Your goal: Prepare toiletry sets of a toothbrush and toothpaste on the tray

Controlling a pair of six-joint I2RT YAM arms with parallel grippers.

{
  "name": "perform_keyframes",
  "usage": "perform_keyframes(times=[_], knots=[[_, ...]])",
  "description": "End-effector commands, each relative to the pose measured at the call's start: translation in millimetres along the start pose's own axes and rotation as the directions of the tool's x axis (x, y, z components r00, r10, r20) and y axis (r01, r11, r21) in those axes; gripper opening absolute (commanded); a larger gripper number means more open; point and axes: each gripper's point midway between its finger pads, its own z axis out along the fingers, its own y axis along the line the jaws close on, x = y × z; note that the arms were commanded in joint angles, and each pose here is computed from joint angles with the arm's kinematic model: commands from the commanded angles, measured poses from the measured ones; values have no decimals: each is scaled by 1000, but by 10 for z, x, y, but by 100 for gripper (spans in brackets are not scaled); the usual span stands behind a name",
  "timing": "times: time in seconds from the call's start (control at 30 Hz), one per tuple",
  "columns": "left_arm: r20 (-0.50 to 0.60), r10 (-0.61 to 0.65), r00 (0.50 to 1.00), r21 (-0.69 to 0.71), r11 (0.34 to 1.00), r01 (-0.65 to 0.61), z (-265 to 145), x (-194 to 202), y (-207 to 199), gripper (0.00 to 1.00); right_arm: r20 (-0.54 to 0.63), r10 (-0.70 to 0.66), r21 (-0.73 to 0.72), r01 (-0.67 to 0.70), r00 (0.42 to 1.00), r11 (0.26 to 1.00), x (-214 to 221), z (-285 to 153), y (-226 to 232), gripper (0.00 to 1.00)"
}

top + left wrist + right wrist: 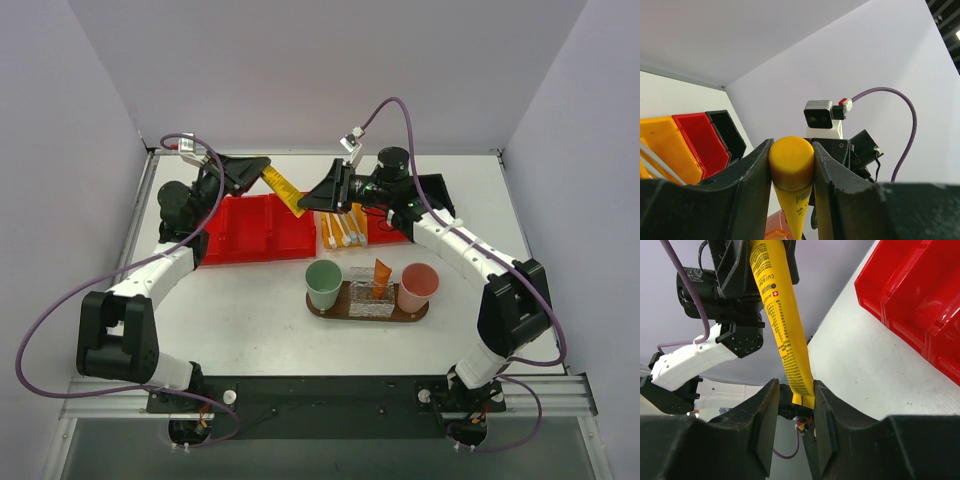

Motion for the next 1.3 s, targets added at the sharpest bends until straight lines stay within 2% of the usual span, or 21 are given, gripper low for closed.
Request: perform_keyframes(times=[0.0, 0.1, 0.2, 0.27, 0.5, 0.77, 0.9, 1.07, 1.17, 1.2, 1.27], knots=[[65, 62, 996, 96, 993, -69, -29, -148, -340, 0, -8, -64, -73, 63, 998, 995, 6, 40, 164, 27], [62, 64, 996, 96, 993, -70, -33, -139, -335, 0, -15, -63, -74, 62, 998, 995, 23, 54, 158, 22], [64, 66, 996, 97, 993, -72, -38, -141, -342, 0, -14, -73, -81, 72, 997, 994, 5, 55, 186, 7], [62, 70, 996, 99, 992, -76, -45, -127, -346, 0, -12, -79, -86, 78, 997, 993, -6, 49, 213, 1], [35, 89, 995, 108, 990, -92, -66, -57, -344, 0, -4, -103, -63, 102, 995, 993, -102, -15, 241, 0], [-143, 165, 976, 95, 984, -152, -54, 191, -322, 2, -8, -166, 10, 166, 986, 986, -279, -215, 242, 0], [-203, 193, 960, 99, 979, -176, -103, 306, -290, 7, 0, -193, 24, 193, 981, 981, -355, -289, 248, 0], [-272, 238, 932, 112, 970, -215, -164, 461, -280, 8, 15, -201, 32, 201, 979, 979, -470, -354, 261, 0], [-309, 264, 914, 122, 964, -237, -183, 567, -284, 6, 17, -210, 28, 209, 978, 977, -513, -374, 298, 0], [-327, 260, 909, 117, 965, -234, -187, 624, -278, 0, 19, -212, 28, 212, 977, 977, -524, -380, 306, 0], [-338, 278, 899, 115, 960, -253, -190, 668, -243, 0, 22, -217, 28, 217, 976, 976, -541, -390, 313, 0]])
